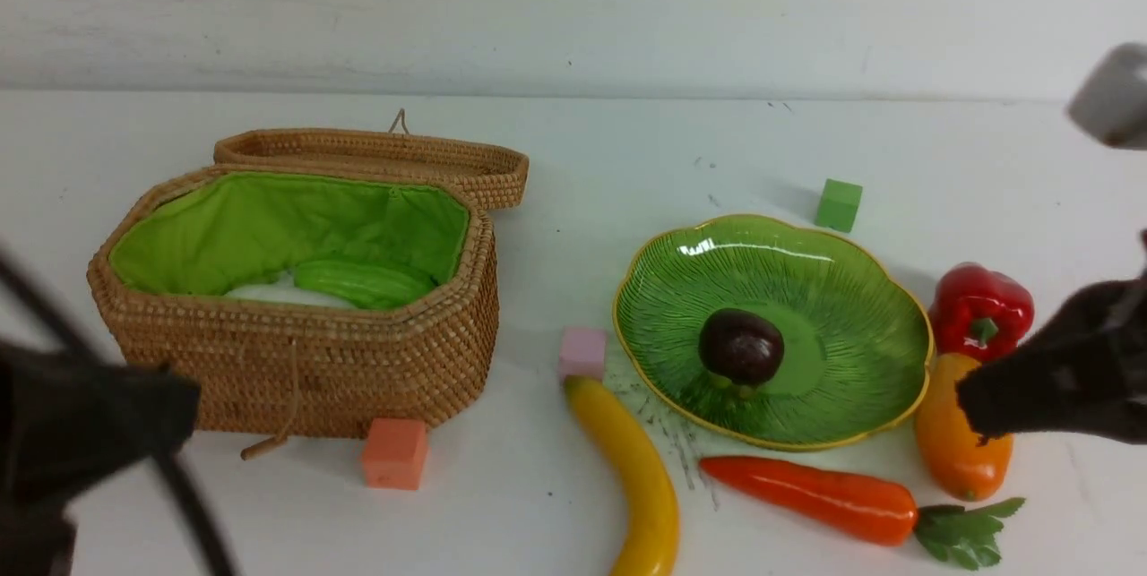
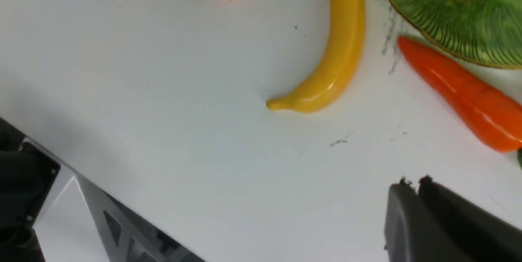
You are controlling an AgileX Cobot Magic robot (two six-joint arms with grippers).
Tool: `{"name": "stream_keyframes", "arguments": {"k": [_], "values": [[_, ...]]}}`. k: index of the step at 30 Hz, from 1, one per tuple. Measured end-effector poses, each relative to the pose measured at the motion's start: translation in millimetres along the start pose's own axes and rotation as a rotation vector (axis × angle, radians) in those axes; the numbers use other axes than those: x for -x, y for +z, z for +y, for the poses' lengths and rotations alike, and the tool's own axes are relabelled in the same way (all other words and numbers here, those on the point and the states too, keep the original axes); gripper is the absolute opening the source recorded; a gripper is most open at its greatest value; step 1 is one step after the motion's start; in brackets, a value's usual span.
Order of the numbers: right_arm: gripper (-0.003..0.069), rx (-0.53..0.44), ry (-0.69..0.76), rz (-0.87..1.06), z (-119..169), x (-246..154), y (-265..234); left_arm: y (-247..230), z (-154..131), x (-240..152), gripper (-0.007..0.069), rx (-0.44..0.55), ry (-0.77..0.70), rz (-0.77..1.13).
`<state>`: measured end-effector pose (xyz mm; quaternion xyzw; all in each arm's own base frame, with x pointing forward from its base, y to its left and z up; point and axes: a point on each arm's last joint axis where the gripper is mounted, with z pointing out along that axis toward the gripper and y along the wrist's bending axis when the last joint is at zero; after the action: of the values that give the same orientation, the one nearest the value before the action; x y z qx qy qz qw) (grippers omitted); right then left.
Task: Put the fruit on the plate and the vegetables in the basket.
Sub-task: Use the right arm to grab a banana and put it into the right plate
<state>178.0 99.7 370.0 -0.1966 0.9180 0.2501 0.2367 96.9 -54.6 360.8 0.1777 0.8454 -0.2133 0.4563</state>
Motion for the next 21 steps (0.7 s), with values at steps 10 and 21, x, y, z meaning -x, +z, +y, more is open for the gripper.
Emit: {"name": "stream_keyframes", "arguments": {"k": [10, 21], "values": [[0.0059, -0.060, -0.049, 0.237, 37, 23, 123, -19, -13, -42, -0.0013, -0.063, 0.080, -0.166], [0.0425, -0.212, 0.112, 0.373, 8, 24, 237, -20, -16, -40, -0.0013, -0.092, 0.063, -0.189]]}}
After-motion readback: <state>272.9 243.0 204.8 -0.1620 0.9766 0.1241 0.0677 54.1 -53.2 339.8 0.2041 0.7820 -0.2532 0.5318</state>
